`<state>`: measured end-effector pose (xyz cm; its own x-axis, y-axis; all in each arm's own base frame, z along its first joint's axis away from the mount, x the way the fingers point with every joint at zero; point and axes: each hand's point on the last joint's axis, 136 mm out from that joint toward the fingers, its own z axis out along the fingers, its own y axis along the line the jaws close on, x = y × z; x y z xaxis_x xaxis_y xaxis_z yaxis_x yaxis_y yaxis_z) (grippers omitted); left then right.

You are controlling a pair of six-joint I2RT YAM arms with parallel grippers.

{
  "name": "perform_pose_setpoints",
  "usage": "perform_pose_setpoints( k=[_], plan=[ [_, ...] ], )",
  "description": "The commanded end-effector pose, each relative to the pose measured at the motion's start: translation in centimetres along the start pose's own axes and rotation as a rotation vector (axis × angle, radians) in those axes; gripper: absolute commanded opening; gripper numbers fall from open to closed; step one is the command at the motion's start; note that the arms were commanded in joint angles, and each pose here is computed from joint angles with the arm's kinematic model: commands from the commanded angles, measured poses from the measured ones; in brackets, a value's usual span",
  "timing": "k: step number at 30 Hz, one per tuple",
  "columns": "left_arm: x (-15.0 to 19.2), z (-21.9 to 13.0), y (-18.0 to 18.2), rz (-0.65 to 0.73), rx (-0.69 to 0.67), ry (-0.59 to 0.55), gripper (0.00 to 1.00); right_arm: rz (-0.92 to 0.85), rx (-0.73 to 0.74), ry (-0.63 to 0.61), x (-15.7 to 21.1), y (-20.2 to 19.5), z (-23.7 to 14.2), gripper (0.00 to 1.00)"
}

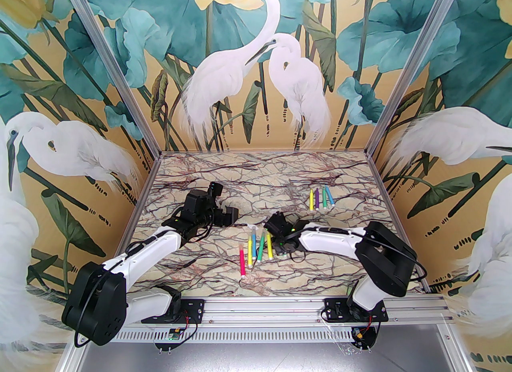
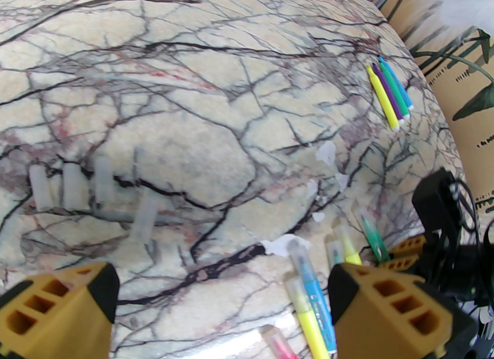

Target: Open the pen caps

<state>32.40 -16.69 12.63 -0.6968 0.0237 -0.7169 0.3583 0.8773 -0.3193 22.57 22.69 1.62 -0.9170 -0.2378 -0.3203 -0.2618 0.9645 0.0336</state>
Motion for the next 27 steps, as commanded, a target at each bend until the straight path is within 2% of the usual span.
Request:
perform_pose_setpoints(
  k=[1, 15, 22, 27],
  plan=[
    [-0.8, 0.4, -1.3, -0.024, 0.077, -0.008, 0.93, -0.047, -0.034, -0.071, -1.2, 0.0, -1.4, 0.15],
    [-2.2, 1.0, -6.1, -0.102, 0.354, -0.024, 0.89, -0.127, -0.212, -0.253, -3.2, 1.5, -5.0, 0.11],
    [-1.9, 1.2, -10.4, -0.068, 0.493, 0.002, 0.89, -0.169, -0.336, -0.351, -4.1, 3.2, -7.2, 0.11],
    [-1.9, 1.4, -12.1, -0.068, 0.559, 0.022, 0.85, -0.183, -0.376, -0.398, -4.5, 3.7, -8.4, 0.11]
  ],
)
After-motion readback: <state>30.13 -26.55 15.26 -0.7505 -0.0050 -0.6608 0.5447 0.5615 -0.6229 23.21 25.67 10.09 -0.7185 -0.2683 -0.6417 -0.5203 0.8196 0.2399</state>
